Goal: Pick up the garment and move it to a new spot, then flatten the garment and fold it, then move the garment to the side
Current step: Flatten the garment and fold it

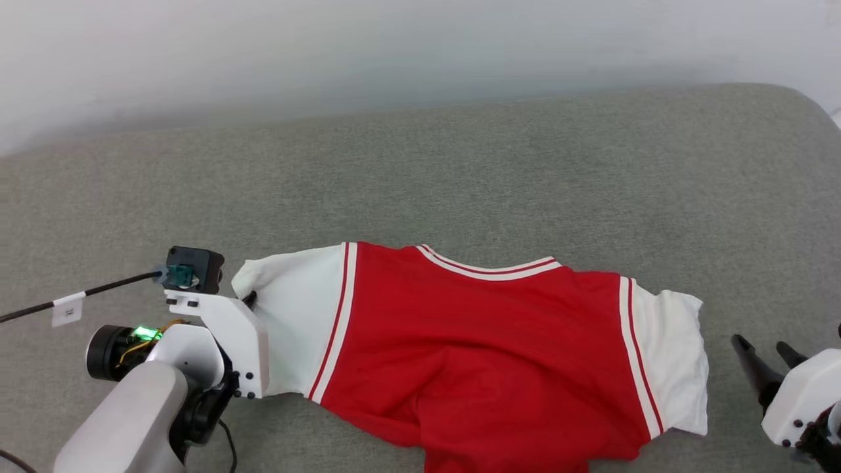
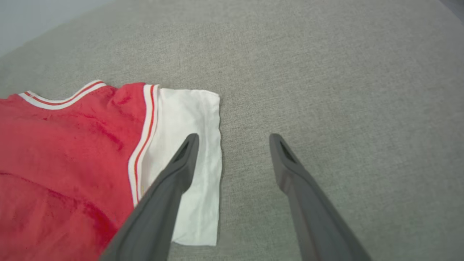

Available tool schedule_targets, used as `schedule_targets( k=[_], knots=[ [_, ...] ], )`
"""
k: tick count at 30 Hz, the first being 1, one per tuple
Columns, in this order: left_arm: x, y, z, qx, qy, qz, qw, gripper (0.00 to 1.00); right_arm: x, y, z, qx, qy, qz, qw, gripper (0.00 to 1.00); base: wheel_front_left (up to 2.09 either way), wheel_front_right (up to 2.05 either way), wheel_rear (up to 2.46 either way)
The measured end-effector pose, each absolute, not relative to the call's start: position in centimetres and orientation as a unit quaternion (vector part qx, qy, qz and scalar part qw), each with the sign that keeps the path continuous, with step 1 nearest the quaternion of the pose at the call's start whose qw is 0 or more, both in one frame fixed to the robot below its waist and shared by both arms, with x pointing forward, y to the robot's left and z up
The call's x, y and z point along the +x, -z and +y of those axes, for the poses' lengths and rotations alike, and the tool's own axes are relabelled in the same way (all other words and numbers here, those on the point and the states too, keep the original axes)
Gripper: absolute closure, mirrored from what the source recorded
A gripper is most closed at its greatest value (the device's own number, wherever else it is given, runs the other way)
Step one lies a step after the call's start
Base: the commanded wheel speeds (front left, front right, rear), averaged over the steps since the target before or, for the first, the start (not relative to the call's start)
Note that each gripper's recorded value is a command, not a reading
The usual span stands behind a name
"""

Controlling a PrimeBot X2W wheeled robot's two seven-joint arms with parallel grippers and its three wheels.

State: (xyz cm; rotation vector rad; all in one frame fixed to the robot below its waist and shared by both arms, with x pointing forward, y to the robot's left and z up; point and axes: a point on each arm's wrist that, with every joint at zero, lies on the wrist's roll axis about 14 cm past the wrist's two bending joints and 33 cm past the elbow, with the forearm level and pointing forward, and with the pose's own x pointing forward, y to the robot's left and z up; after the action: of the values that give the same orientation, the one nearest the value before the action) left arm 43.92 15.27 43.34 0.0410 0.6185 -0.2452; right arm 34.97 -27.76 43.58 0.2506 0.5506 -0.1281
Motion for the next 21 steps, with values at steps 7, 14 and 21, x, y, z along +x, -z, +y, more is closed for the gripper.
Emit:
schedule_targets(
  k=[7,14,21],
  knots=[
    [43.5,-45.5,15.4,0.016,0.119,0.264,0.957,1.0,37.0,-41.6,-27.1,0.119,0.029,0.374,0.919,0.0,0.0,0.0,0.0],
    [43.7,-45.6,15.1,0.016,0.123,0.255,0.959,1.0,39.6,-39.4,-25.2,0.105,-0.006,0.444,0.89,0.0,0.0,0.0,0.0],
    [43.6,-44.8,15.7,0.007,0.114,0.259,0.959,1.0,39.2,-36.0,-24.0,0.121,-0.014,0.535,0.836,1.0,0.0,0.0,0.0]
  ],
)
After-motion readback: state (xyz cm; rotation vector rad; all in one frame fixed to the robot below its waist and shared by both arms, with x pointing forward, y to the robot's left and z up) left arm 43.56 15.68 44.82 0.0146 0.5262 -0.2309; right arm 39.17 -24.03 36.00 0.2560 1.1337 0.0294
